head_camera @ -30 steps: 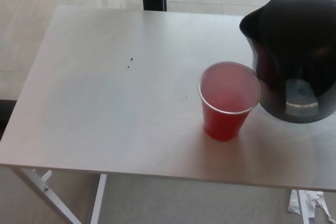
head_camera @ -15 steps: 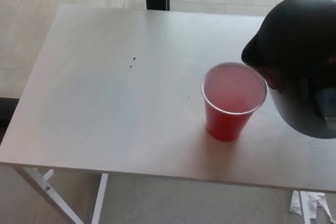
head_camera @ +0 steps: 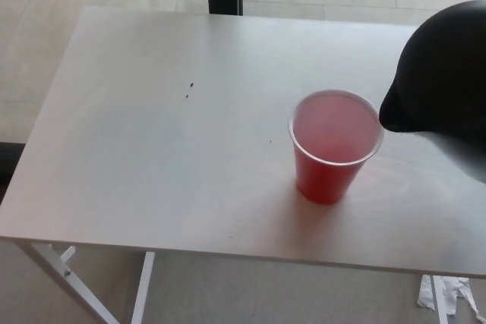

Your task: The robot uses its right hand to lift up a kettle kept on the middle of the desk by its handle and tilt it into a glass kept next to it to pour out water

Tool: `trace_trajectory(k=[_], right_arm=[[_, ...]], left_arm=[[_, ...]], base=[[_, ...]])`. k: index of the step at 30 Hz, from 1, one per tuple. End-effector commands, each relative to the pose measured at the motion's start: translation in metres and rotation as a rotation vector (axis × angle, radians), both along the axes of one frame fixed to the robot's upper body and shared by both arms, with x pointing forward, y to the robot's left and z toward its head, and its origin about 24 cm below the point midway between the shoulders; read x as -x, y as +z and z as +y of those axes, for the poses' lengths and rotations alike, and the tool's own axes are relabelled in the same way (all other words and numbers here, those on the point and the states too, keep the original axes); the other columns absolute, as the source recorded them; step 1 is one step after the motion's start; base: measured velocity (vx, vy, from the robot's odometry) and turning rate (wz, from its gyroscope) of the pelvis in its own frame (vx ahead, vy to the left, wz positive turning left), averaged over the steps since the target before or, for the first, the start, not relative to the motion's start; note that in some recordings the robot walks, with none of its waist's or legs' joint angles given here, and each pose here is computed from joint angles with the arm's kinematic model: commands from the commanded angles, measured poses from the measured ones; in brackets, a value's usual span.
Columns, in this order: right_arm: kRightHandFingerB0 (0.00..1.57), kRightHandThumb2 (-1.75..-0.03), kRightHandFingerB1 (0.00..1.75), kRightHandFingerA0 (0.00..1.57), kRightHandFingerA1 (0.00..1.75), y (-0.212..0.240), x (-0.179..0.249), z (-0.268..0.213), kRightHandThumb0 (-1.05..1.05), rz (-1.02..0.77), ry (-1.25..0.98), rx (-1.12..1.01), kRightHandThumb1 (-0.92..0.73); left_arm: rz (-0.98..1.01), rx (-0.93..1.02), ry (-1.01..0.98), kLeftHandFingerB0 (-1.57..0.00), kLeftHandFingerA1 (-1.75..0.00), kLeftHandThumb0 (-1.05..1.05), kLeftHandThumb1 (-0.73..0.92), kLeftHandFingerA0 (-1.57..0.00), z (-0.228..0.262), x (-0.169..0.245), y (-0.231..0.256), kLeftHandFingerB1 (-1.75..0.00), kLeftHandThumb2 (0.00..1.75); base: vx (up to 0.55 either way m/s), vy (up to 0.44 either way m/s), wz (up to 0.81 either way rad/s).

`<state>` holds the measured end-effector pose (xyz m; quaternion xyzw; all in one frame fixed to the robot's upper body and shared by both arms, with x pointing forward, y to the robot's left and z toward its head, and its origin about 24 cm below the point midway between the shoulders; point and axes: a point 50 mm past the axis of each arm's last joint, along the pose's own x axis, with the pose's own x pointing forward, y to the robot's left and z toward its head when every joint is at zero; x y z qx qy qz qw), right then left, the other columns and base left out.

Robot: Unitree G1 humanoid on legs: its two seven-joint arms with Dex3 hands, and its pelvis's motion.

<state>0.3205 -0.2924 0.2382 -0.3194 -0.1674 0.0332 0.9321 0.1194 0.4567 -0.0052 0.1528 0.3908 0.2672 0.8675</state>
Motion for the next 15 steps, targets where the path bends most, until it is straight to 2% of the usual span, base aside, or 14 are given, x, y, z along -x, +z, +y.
trace_trajectory(k=[1, 10, 11, 12, 15], right_arm=[[0.80, -1.27, 1.62, 0.93, 1.75, 0.0210, 0.0035, 0.0068, -0.11, -0.097, 0.026, 0.113, -0.48], [0.81, -1.25, 1.61, 0.92, 1.75, 0.0175, 0.0033, 0.0132, -0.08, -0.084, 0.014, 0.170, -0.48], [0.81, -1.26, 1.60, 0.92, 1.74, 0.0176, 0.0035, 0.0144, -0.08, -0.081, 0.013, 0.183, -0.48], [0.83, -1.35, 1.54, 0.94, 1.72, 0.0164, 0.0031, 0.0159, -0.08, -0.077, 0.015, 0.204, -0.44], [0.84, -1.35, 1.57, 0.95, 1.70, 0.0147, 0.0032, 0.0160, -0.10, -0.069, -0.007, 0.239, -0.42]], left_arm=[[0.005, -0.027, 0.004, -0.51, -0.62, -0.66, 0.80, -0.71, 0.0039, 0.0020, 0.0041, -0.55, 0.64], [-0.005, -0.027, -0.010, -0.49, -0.58, -0.64, 0.80, -0.69, 0.0039, -0.0026, 0.0069, -0.54, 0.64], [-0.009, -0.024, -0.004, -0.50, -0.59, -0.64, 0.80, -0.71, 0.0039, -0.0025, 0.0066, -0.54, 0.64], [-0.004, -0.026, -0.010, -0.51, -0.63, -0.67, 0.80, -0.72, 0.0040, -0.0022, 0.0067, -0.56, 0.64], [0.001, -0.030, -0.016, -0.54, -0.65, -0.67, 0.80, -0.73, 0.0037, -0.0014, 0.0062, -0.56, 0.64]], base=[[0.00, 0.000, 0.00], [0.00, 0.000, 0.00], [0.00, 0.000, 0.00], [0.00, 0.000, 0.00], [0.00, 0.000, 0.00]])
